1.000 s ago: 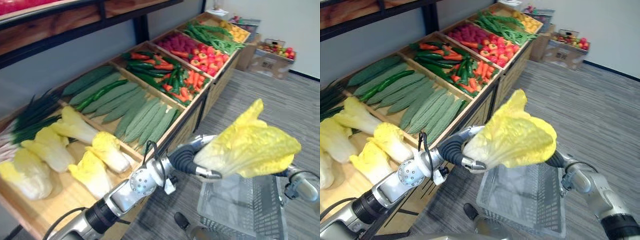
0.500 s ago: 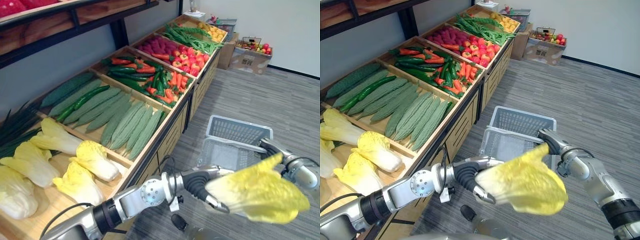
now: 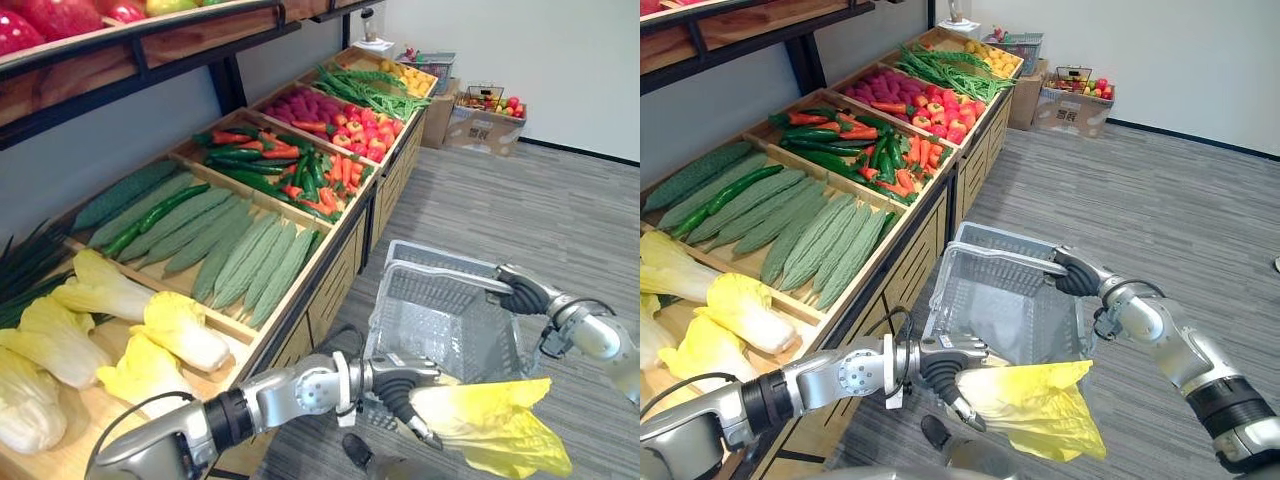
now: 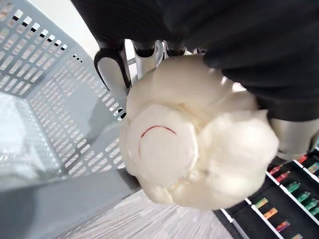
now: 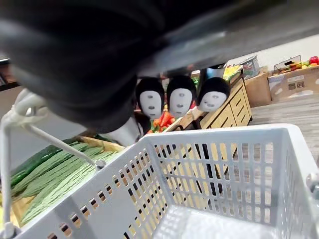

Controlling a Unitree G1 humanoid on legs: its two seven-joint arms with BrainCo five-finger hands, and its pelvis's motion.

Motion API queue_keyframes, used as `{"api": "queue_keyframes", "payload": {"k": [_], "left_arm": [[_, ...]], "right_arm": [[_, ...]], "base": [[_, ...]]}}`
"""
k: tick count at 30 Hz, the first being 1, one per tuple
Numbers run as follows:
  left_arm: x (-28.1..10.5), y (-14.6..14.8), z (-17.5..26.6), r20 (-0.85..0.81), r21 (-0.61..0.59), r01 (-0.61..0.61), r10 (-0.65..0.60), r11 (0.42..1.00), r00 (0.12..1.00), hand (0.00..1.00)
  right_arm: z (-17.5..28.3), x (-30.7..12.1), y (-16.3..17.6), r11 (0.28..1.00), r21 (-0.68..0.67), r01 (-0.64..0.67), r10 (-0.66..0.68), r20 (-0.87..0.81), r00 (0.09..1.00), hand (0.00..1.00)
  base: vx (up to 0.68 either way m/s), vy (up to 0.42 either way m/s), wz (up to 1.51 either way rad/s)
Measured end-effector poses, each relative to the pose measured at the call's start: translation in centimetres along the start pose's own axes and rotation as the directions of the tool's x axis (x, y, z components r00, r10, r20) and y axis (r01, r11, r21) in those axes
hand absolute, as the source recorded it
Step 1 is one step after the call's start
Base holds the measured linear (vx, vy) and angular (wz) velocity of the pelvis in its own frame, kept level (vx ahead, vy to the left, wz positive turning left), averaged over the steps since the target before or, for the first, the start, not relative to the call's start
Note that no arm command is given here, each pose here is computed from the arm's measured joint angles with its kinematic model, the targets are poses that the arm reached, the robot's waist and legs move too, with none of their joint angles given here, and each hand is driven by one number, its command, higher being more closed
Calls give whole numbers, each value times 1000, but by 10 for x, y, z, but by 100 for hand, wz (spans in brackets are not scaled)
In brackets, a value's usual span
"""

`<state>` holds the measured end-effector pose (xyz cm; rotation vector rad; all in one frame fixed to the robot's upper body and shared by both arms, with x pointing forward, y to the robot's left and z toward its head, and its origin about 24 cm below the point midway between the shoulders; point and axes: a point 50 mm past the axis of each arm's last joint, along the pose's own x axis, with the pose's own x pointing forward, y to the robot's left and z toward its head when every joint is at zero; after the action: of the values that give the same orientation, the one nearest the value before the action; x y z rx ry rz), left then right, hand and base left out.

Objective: Pick vegetable in the basket

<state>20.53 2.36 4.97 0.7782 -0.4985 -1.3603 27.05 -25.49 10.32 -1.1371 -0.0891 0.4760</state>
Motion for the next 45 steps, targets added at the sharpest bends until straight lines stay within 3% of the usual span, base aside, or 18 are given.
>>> {"api": "queue_keyframes", "payload": {"k": [8, 16, 17, 25, 35, 40, 45], "left_arm": [[4, -2, -13, -58, 60, 25, -22, 998, 998, 100], [4, 13, -29, -128, 105, -51, 64, 993, 990, 100], [4, 14, -31, -141, 123, -48, 65, 991, 988, 0], [-1, 25, -49, -222, 172, -107, 144, 979, 964, 0], [3, 35, -46, -207, 213, -102, 147, 972, 967, 0], [7, 39, -28, -126, 220, -69, 98, 973, 987, 0], [12, 33, 16, 79, 174, -51, 38, 984, 996, 0]], "right_arm": [[12, 4, 7, 996, 23, -83, 81, 59, 995, 100], [36, 4, 20, 979, 11, -205, 200, 168, 965, 100], [38, 4, 21, 977, 8, -212, 207, 176, 962, 100], [39, 4, 24, 968, 2, -249, 245, 180, 953, 100], [37, 1, 24, 964, -7, -265, 262, 165, 951, 100], [30, -4, 28, 966, 24, -258, 252, 141, 957, 100], [8, -10, 16, 986, 84, -146, 143, 44, 989, 100]], "base": [[8, -17, 2], [2, -4, 2], [11, -15, 3], [4, -7, 2], [-17, -16, 8], [-30, -15, 16], [-44, -24, 20]]}}
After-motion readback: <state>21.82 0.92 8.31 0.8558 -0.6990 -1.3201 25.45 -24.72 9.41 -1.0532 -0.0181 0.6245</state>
